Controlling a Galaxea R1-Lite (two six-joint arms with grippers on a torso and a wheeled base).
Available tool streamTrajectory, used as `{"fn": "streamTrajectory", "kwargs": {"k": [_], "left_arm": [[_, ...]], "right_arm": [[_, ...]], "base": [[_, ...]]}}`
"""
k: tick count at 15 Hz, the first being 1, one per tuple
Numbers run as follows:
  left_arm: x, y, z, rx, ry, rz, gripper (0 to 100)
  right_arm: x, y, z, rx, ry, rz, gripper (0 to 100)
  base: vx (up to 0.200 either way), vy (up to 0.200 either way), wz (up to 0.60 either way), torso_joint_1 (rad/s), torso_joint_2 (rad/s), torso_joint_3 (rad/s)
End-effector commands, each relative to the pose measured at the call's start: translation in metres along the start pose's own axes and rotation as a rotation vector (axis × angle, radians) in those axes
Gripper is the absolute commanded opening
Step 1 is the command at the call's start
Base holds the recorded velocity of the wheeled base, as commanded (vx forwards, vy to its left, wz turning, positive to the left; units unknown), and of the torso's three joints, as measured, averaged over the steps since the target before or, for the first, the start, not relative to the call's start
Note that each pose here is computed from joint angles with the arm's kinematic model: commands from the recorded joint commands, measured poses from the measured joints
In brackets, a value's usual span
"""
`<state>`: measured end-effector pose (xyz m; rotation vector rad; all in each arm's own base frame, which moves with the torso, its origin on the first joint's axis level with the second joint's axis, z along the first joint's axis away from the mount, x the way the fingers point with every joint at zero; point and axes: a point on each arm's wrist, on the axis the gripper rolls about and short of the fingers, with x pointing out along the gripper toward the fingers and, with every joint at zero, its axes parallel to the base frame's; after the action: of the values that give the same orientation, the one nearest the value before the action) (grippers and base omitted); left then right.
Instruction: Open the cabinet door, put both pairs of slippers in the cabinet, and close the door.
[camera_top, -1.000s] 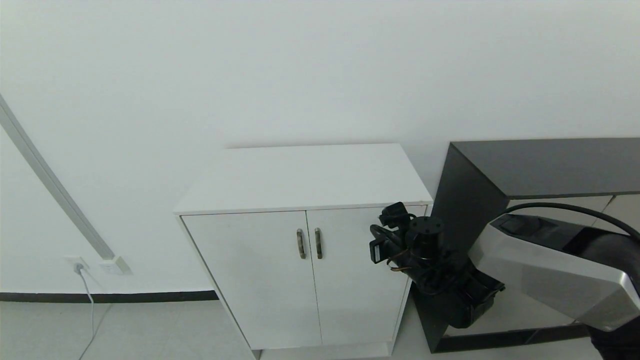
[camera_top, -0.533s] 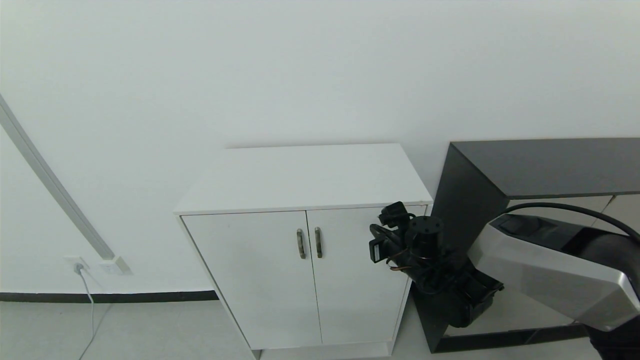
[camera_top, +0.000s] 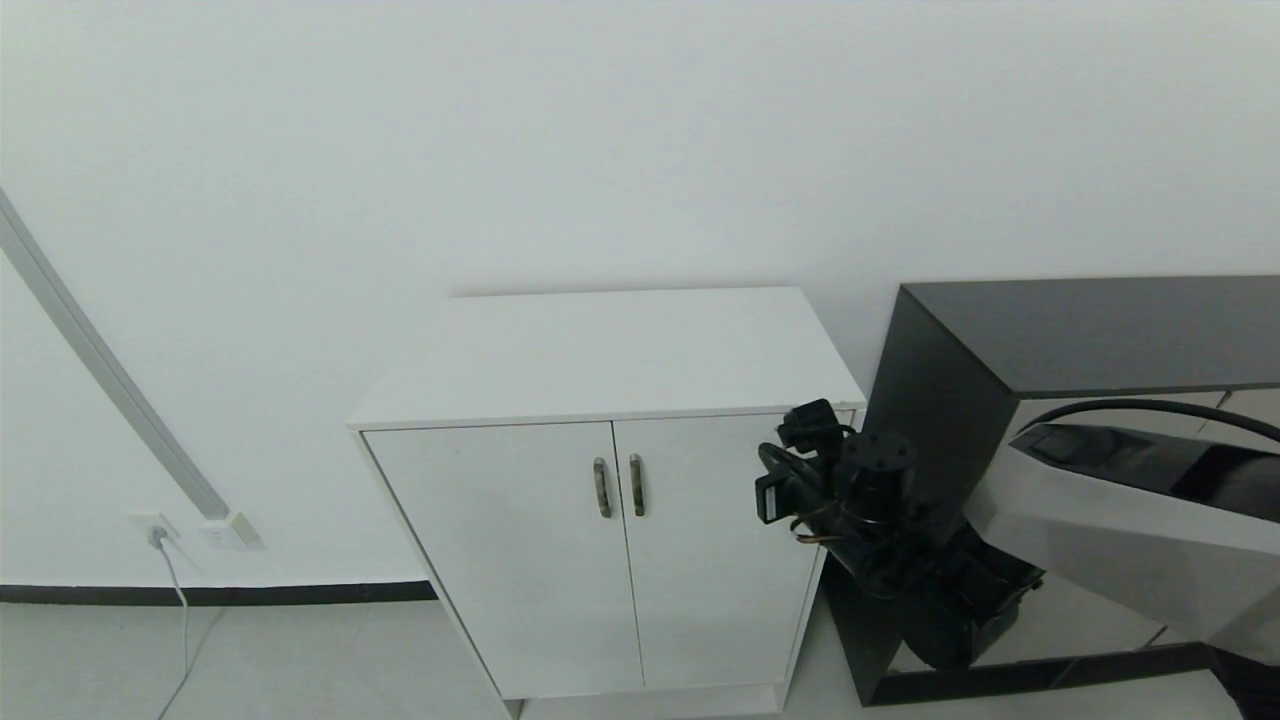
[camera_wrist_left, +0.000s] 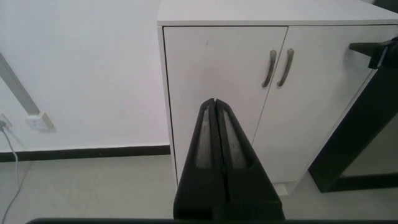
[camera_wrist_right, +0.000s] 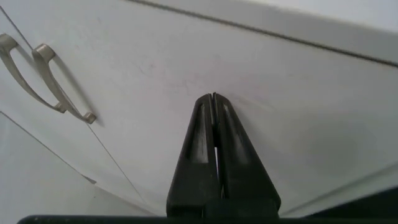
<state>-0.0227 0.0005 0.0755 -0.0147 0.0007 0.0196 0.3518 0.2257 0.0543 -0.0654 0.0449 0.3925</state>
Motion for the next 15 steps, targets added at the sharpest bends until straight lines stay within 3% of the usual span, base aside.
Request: {"fn": "streamTrajectory", "kwargs": {"k": [1, 5, 7, 10, 15], "left_arm": [[0.0, 0.0, 0.0, -0.001, -0.001, 0.003, 0], [0.0, 0.0, 0.0, -0.001, 0.001, 0.003, 0], [0.0, 0.0, 0.0, -0.001, -0.001, 0.003, 0], [0.0, 0.0, 0.0, 0.001, 0.001, 0.002, 0], [0.0, 0.0, 0.0, -0.001, 0.001, 0.002, 0]], "right_arm": [[-0.028, -0.014, 0.019, 0.005, -0.026, -0.043, 0], [-0.074, -0.053, 0.028, -0.002, -0.05, -0.212, 0], [-0.107, -0.082, 0.028, -0.009, -0.022, -0.341, 0], [-0.15, -0.11, 0.034, -0.011, 0.012, -0.45, 0], [-0.212, -0.131, 0.039, -0.043, 0.051, -0.574, 0]], "base": [[0.0, 0.0, 0.0, 0.0, 0.0, 0.0], [0.0, 0.0, 0.0, 0.0, 0.0, 0.0], [0.0, 0.0, 0.0, 0.0, 0.0, 0.0], [0.0, 0.0, 0.0, 0.0, 0.0, 0.0], [0.0, 0.0, 0.0, 0.0, 0.0, 0.0]]}}
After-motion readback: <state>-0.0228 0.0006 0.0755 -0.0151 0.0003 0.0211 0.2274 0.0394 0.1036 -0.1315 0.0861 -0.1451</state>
